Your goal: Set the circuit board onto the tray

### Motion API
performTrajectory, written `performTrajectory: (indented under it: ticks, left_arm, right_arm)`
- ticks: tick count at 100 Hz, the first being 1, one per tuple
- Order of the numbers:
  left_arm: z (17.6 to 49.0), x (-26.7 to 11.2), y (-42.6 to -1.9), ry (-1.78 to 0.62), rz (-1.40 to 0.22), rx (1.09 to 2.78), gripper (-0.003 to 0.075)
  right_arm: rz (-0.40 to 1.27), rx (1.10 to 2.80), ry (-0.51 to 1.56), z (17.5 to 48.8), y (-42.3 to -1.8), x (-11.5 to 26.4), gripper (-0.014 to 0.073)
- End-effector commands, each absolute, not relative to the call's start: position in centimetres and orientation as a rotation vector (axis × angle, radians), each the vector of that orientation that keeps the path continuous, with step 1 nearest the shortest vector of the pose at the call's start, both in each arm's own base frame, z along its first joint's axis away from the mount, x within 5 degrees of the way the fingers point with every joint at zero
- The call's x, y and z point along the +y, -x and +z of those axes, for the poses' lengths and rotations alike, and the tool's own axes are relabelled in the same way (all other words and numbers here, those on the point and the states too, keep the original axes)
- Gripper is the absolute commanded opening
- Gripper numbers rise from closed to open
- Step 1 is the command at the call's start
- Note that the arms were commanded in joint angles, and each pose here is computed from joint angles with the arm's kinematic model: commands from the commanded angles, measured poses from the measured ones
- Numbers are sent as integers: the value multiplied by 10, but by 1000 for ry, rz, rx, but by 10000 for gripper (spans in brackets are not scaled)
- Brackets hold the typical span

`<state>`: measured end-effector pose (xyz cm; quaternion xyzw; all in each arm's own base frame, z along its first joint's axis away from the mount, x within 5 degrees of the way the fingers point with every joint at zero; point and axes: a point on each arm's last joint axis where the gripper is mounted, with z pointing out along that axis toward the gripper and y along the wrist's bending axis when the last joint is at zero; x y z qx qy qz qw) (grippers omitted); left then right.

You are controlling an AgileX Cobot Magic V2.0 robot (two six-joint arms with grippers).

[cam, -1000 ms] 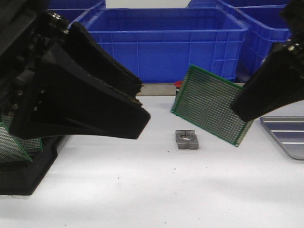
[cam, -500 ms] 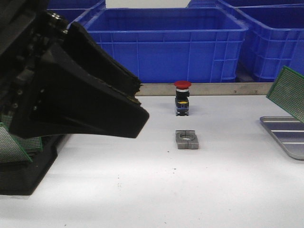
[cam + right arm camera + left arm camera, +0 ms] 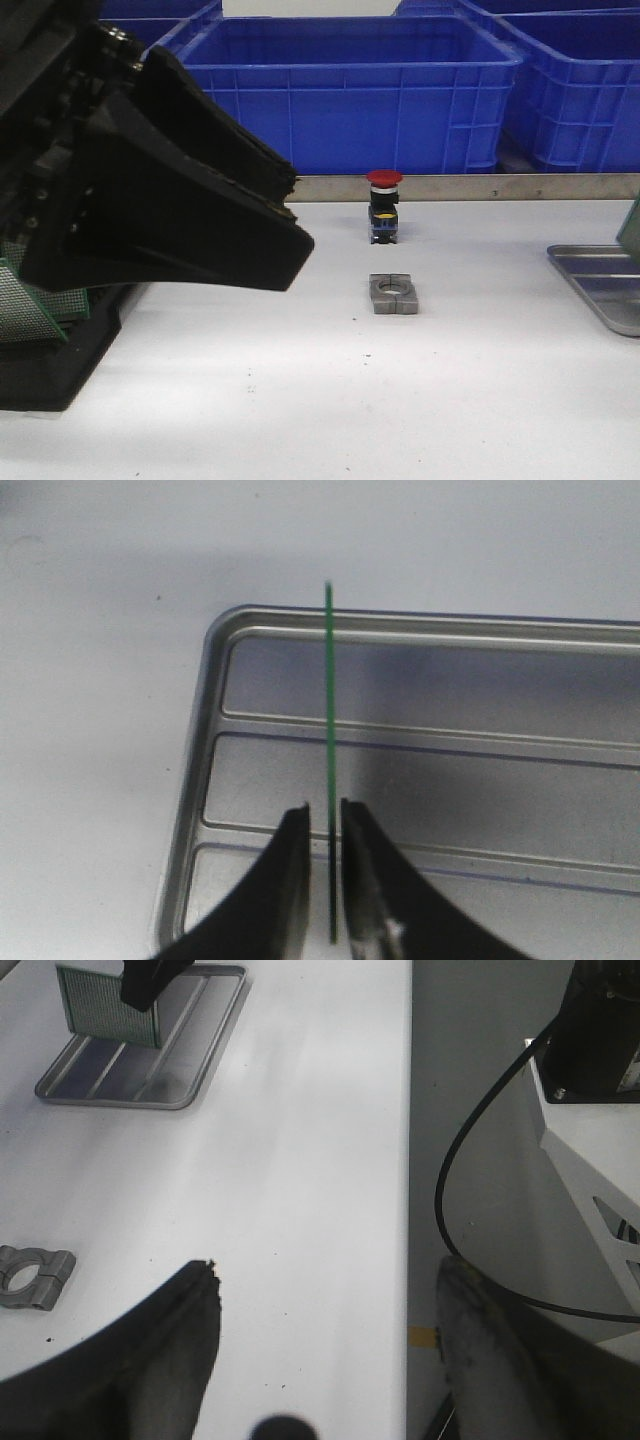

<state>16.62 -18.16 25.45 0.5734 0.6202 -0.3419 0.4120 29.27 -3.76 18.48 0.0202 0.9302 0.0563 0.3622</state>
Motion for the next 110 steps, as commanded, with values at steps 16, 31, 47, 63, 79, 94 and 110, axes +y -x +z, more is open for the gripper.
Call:
performTrajectory:
  ticks: [16,31,47,63,79,94,110]
  left_arm:
    - [271,-185,-164,-1398,-914,1499,433]
    - [272,-179,-170,-1364,-872,1522,433]
    - [276,-160,-181,-1346,-725,1542,433]
    - [276,-132,-195,-1349,-480,1585,433]
    - [267,-109,-204,-1449,-297,1621,433]
    - [261,-93,-208,-1541,-174,1643,433]
    - [256,-79,-213,-1554,-69,1714,433]
  right_arm:
    - [65,2303,-104,206,-298,-46,604]
    - [45,2254,-102,220,-294,-46,597]
    - [38,2199,-92,237,-288,-44,597]
    - [48,2188,-83,241,-286,-43,597]
    - [90,2201,-61,240,-285,-39,597]
    - [98,2203,-57,240,-285,-39,597]
    - [97,2203,-58,240,-285,-39,597]
